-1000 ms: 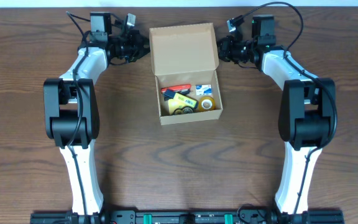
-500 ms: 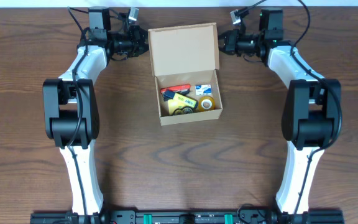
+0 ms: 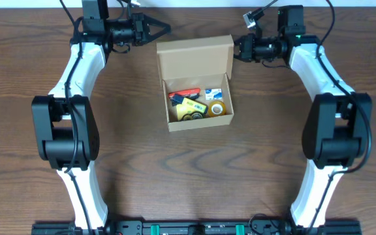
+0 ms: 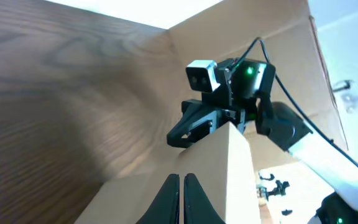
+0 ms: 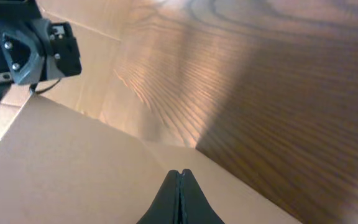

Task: Pack container
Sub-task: 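Push the open lid forward with both grippers to close the box, then press down on the closed lid with both grippers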

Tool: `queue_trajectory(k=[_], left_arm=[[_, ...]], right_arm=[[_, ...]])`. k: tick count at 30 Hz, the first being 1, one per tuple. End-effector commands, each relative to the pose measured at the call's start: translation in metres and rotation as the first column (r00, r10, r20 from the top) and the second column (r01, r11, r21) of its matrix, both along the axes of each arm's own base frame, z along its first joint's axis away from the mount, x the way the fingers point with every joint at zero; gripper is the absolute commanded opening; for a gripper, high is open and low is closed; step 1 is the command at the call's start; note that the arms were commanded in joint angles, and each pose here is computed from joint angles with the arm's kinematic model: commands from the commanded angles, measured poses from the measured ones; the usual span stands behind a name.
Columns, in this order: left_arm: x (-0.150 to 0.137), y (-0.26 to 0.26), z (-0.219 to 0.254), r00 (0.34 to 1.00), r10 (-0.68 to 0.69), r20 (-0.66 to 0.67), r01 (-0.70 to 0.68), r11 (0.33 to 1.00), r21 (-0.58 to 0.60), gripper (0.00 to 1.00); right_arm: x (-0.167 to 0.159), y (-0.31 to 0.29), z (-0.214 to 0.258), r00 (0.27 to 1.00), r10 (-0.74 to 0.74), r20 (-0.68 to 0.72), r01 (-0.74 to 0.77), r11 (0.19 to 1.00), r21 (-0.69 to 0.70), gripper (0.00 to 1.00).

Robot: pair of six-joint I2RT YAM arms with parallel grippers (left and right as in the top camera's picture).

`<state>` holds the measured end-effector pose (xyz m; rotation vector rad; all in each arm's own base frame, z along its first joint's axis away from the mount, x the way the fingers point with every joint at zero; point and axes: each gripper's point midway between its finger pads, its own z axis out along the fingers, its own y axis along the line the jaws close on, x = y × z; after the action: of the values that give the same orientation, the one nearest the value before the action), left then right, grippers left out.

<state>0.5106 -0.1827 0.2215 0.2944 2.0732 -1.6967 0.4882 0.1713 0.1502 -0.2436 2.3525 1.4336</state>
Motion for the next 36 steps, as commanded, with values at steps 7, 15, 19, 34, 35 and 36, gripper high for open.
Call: queue_trajectory(k=[7, 15, 19, 34, 35, 36], left_arm=[[-0.011, -0.002, 0.028, 0.995, -0.061, 0.077, 0.064, 0.998, -0.030, 0.06], [-0.011, -0.002, 0.028, 0.995, -0.062, 0.076, 0.064, 0.997, -0.030, 0.05], [-0.011, -0.002, 0.028, 0.995, -0.061, 0.077, 0.064, 0.998, -0.030, 0.06], [-0.013, 0.004, -0.008, 1.000, 0.003, 0.002, -0.003, 0.997, 0.082, 0.06], [-0.015, 0.004, -0.012, 1.000, -0.003, 0.001, 0.003, 0.996, 0.091, 0.05], [-0.018, 0.004, -0.014, 1.000, -0.009, -0.002, 0.009, 0.995, 0.097, 0.06]], right_arm=[[-0.039, 0.001, 0.009, 0.983, 0.140, 0.119, -0.106, 0.961, -0.256, 0.02], [-0.065, -0.007, -0.012, 0.985, 0.174, 0.014, -0.155, 0.911, -0.383, 0.01], [-0.076, -0.018, -0.016, 0.983, 0.181, -0.022, -0.171, 0.877, -0.449, 0.01], [-0.093, -0.040, 0.005, 0.987, 0.158, -0.020, -0.142, 0.810, -0.569, 0.01], [-0.091, -0.042, 0.014, 0.990, 0.142, 0.011, -0.109, 0.806, -0.582, 0.01], [-0.090, -0.042, 0.024, 0.989, 0.141, 0.046, -0.088, 0.805, -0.586, 0.01]])
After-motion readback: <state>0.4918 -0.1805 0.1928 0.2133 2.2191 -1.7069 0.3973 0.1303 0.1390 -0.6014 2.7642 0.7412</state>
